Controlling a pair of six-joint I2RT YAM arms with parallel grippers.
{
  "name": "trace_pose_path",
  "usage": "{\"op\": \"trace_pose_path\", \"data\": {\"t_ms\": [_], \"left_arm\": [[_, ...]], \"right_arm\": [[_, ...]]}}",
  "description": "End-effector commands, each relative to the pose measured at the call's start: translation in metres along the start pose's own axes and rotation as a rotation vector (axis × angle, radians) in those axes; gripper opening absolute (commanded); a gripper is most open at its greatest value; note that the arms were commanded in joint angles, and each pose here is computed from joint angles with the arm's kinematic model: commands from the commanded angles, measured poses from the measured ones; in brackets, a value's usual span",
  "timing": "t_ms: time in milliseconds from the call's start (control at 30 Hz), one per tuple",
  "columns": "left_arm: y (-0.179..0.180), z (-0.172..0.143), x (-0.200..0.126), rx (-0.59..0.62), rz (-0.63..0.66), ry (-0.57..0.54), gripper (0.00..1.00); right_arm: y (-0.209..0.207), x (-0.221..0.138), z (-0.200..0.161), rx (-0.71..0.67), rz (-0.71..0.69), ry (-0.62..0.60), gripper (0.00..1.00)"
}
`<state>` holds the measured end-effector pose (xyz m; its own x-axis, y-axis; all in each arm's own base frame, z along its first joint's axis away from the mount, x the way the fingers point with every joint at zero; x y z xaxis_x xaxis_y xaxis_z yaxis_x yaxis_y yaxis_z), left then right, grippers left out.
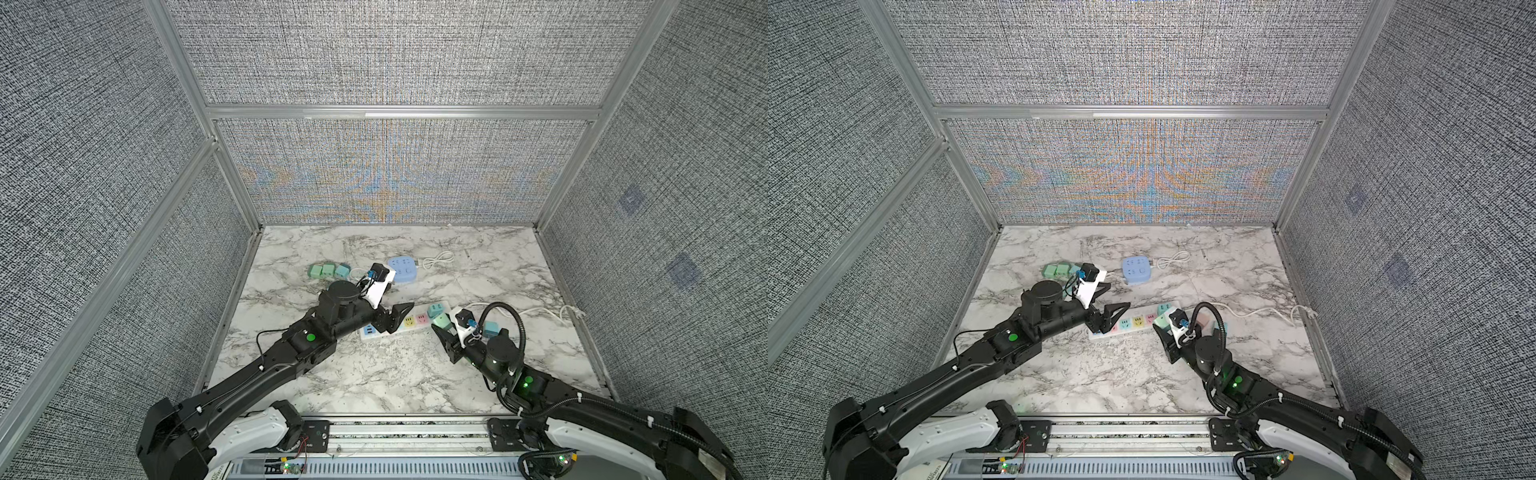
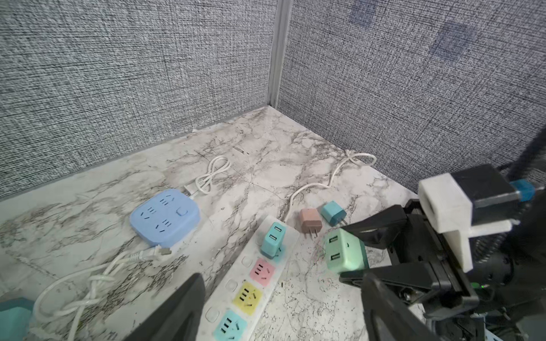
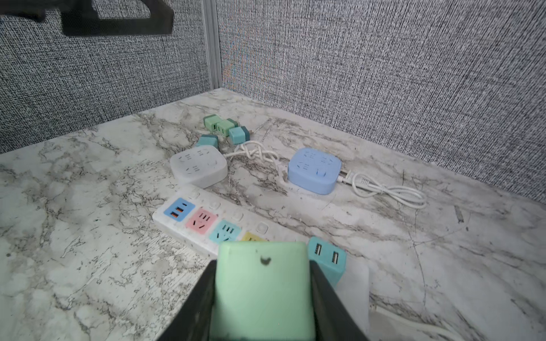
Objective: Insert plugs into power strip
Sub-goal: Pick up the plug from the center of the table.
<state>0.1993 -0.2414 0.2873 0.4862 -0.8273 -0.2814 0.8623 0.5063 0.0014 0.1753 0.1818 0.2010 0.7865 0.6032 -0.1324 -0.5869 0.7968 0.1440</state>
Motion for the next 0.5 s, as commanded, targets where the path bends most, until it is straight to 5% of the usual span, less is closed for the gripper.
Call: {"op": "trace_pose_path", "data": {"t_ms": [0,467], "left_arm": [[-0.010,0.008,0.004,0.039,-0.114,-0.024,0.84],[-0.016,0.005,0.016,0.040,-0.200,0.008,0.78]], "right_arm": [[0.011,-0.001,0.026,-0.044,0.073,-0.109,0.16],[0.030,0.003,0.047,-0.152,0.155,-0.219,0.14]]}}
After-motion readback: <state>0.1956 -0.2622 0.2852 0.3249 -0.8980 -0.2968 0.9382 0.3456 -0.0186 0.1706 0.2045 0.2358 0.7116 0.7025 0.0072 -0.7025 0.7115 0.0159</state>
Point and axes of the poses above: each gripper's point midway between its finger pads, its own x axis out along the fingers, its own y axis along the line the jaws close on, z = x × y, the point moved 7 cm from there along -x, back along the fingers, and after that the axes turned 11 degrees about x, right-handed, at the moved point
